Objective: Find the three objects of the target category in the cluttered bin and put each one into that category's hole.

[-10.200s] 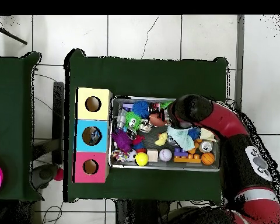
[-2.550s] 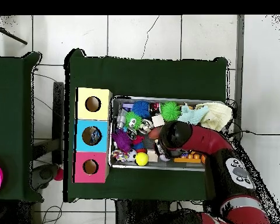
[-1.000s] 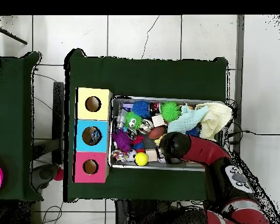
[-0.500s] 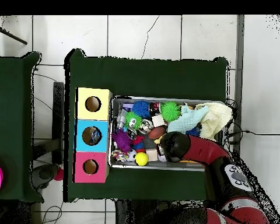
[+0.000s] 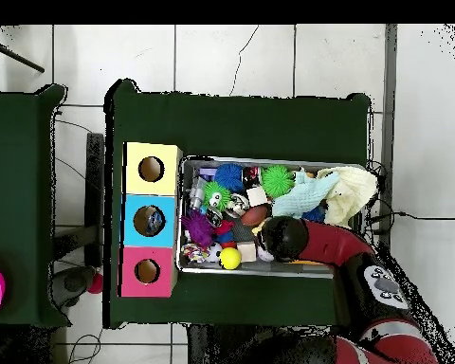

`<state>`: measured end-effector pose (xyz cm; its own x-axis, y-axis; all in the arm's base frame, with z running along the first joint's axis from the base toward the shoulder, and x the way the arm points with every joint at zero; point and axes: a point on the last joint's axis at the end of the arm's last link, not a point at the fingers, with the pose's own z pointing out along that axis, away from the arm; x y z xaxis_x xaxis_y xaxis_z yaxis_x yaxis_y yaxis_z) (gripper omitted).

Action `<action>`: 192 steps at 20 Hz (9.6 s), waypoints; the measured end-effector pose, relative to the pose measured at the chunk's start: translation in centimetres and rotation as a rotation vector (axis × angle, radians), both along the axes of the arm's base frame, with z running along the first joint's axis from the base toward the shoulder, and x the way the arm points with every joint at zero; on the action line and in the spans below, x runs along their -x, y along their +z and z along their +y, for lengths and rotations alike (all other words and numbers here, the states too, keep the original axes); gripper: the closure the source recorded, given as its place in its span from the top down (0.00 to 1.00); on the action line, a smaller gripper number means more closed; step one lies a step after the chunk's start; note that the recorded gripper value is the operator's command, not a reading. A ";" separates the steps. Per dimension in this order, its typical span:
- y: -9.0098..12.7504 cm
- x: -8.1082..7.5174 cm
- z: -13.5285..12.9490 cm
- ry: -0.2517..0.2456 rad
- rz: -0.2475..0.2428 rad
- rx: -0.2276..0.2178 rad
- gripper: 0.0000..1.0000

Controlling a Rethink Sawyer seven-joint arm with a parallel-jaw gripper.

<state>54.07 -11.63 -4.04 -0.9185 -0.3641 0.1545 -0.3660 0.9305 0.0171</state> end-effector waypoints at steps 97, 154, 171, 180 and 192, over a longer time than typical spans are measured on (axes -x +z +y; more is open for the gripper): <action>0.6 -3.1 5.0 -0.440 0.038 -0.409 0.00; 9.6 -9.3 -4.3 0.076 -0.029 0.166 1.00; 2.0 -6.9 -9.1 -0.004 -0.013 0.109 1.00; 1.7 -5.9 -7.5 -0.200 0.126 -0.064 1.00; 2.0 -5.4 -4.0 -0.438 0.193 -0.330 1.00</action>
<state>59.47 -15.65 -1.99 -0.9608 -0.0142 0.2768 0.0900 0.9286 0.3599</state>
